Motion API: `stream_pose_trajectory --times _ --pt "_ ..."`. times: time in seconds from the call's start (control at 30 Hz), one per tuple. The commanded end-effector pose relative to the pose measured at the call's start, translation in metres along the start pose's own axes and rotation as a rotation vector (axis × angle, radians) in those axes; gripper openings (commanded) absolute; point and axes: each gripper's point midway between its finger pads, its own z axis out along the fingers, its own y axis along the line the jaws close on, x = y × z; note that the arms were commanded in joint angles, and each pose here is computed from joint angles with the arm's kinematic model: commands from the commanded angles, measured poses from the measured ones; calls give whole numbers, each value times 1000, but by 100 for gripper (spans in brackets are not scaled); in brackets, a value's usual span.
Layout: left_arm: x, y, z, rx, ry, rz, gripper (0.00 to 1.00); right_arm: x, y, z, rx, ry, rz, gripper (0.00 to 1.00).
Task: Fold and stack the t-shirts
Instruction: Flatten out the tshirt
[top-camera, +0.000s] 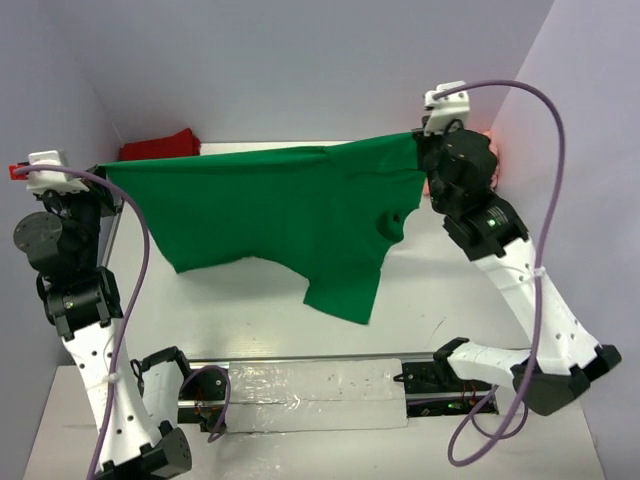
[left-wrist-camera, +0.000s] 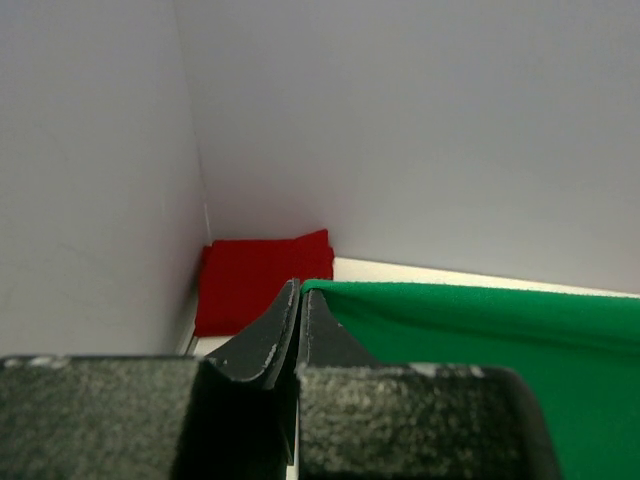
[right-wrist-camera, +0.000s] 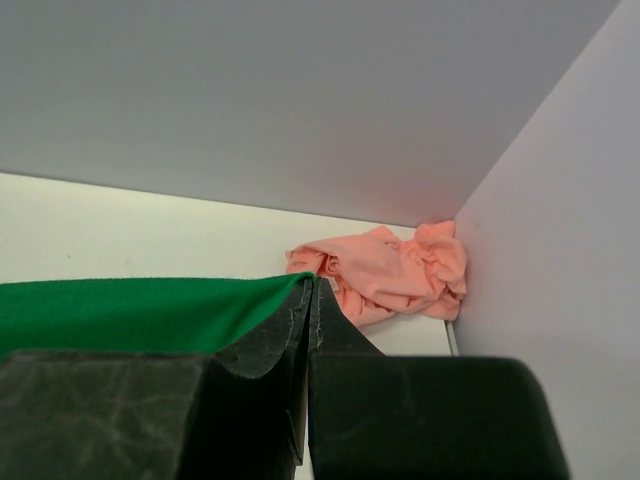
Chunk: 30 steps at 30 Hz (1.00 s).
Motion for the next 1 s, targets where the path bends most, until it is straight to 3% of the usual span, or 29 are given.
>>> stream_pose_trajectory --times 0.0,0.23,0.6,0.8,0.97 --pt "-19 6 8 -5 -120 79 0 -8 -4 16 63 -51 27 0" --pt "47 14 35 9 -83 74 0 44 33 57 45 36 -17 0" --pt "116 -24 73 60 -82 147 0 115 52 110 92 148 -57 0" --pt "151 -32 99 55 -85 169 0 120 39 140 187 101 -36 0" --pt "145 -31 123 -22 -198 175 0 113 33 164 257 35 3 0"
